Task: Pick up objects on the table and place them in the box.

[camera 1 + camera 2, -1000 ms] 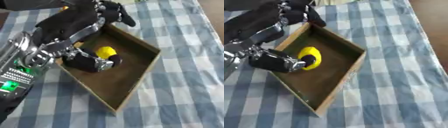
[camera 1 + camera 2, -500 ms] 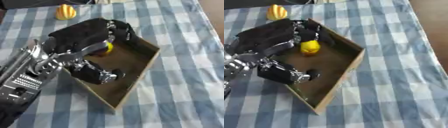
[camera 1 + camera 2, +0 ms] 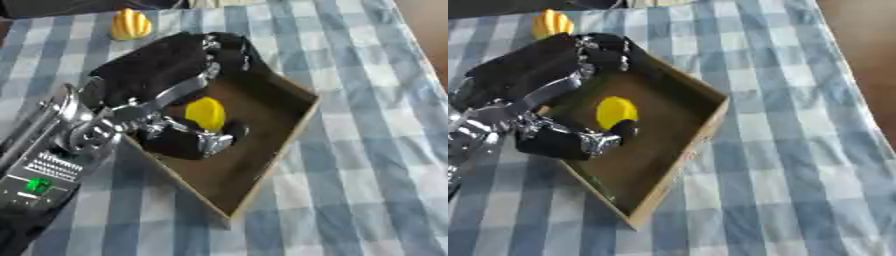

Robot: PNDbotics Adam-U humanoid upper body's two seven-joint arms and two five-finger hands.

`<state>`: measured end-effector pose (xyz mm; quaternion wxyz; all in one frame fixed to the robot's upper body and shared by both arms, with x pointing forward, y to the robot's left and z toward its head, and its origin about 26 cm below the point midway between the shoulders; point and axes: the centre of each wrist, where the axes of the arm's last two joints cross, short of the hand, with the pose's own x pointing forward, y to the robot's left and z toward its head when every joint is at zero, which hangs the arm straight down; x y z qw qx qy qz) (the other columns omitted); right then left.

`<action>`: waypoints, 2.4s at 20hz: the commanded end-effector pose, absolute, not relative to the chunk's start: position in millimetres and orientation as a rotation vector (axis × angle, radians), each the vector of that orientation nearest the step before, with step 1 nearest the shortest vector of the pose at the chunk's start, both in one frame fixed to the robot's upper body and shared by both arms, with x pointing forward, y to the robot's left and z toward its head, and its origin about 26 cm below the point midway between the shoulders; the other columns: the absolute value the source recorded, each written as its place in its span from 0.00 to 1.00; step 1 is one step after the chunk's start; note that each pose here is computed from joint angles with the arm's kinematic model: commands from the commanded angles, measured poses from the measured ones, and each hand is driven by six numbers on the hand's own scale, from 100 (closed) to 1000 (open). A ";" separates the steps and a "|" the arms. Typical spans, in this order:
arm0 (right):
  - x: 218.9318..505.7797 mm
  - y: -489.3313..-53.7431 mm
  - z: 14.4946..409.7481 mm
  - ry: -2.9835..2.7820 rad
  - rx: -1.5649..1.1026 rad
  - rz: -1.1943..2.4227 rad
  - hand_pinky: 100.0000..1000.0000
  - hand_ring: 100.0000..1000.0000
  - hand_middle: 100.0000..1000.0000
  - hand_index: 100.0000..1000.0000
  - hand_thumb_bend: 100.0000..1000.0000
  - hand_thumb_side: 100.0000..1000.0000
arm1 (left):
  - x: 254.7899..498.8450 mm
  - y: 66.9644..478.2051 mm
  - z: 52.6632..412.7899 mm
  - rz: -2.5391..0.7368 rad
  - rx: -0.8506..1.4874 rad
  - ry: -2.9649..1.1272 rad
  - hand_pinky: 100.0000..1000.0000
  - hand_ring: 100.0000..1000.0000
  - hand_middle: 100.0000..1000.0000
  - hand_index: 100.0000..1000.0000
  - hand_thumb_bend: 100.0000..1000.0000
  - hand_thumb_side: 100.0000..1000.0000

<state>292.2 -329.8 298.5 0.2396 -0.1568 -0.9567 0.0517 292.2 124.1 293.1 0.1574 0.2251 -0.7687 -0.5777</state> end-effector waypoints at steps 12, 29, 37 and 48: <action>287.0 -331.0 310.1 -2.658 -0.449 0.167 0.81 0.81 0.59 0.79 0.00 0.61 | 367.0 233.2 369.3 -0.939 1.224 -2.054 0.85 0.89 0.82 0.89 0.38 0.21; 287.0 -325.4 324.3 -2.723 -0.422 0.189 0.81 0.81 0.59 0.78 0.00 0.61 | 453.2 285.7 373.2 -0.864 1.213 -1.755 0.91 0.96 0.86 0.90 0.45 0.00; 287.3 -321.1 331.3 -2.727 -0.426 0.197 0.81 0.81 0.58 0.78 0.00 0.59 | 458.0 339.0 376.8 -0.710 1.409 -1.581 0.90 0.95 0.88 0.91 0.43 0.00; 287.3 -319.4 334.6 -2.738 -0.428 0.203 0.81 0.81 0.58 0.78 0.00 0.59 | 455.6 371.8 375.2 -0.652 1.419 -1.487 0.90 0.95 0.88 0.92 0.39 0.00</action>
